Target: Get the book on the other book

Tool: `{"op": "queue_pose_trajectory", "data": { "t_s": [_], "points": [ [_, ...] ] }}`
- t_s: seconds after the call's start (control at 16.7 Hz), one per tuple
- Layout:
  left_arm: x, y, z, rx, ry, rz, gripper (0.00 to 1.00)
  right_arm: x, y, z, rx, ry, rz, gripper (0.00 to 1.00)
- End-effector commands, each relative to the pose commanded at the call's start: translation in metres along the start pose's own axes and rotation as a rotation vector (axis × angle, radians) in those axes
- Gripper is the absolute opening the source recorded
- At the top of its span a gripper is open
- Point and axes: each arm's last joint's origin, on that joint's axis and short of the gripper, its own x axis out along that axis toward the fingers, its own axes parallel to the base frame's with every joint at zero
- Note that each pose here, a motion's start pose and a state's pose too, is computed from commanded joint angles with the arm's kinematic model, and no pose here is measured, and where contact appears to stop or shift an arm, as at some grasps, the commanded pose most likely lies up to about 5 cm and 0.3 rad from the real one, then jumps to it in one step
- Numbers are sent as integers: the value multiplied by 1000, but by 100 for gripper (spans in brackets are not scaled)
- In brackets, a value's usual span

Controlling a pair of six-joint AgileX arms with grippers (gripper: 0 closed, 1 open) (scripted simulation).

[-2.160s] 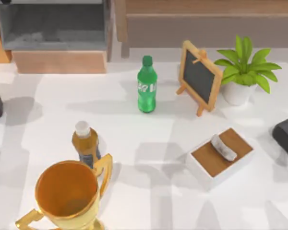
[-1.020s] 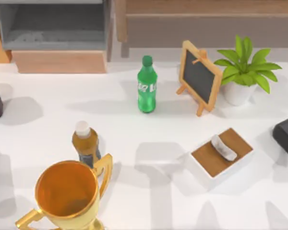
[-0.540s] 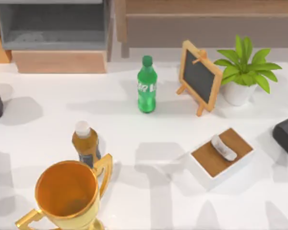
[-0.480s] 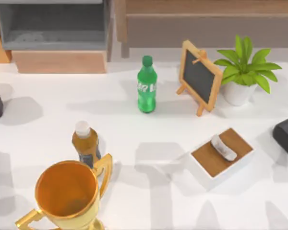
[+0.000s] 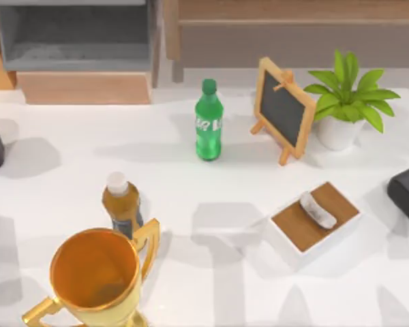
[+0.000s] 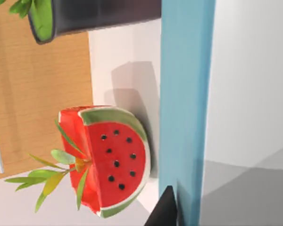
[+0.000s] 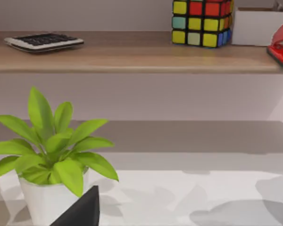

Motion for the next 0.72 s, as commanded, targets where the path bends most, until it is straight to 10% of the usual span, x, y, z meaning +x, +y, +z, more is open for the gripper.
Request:
{"op": "queue_pose_trajectory", "data": {
  "t_s": [0.48,0.72],
  "points": [
    [0,0,0,0,0,0,98,0,0,0,0,0,0,100],
    [0,0,0,0,0,0,100,0,0,0,0,0,0,100]
  ]
}}
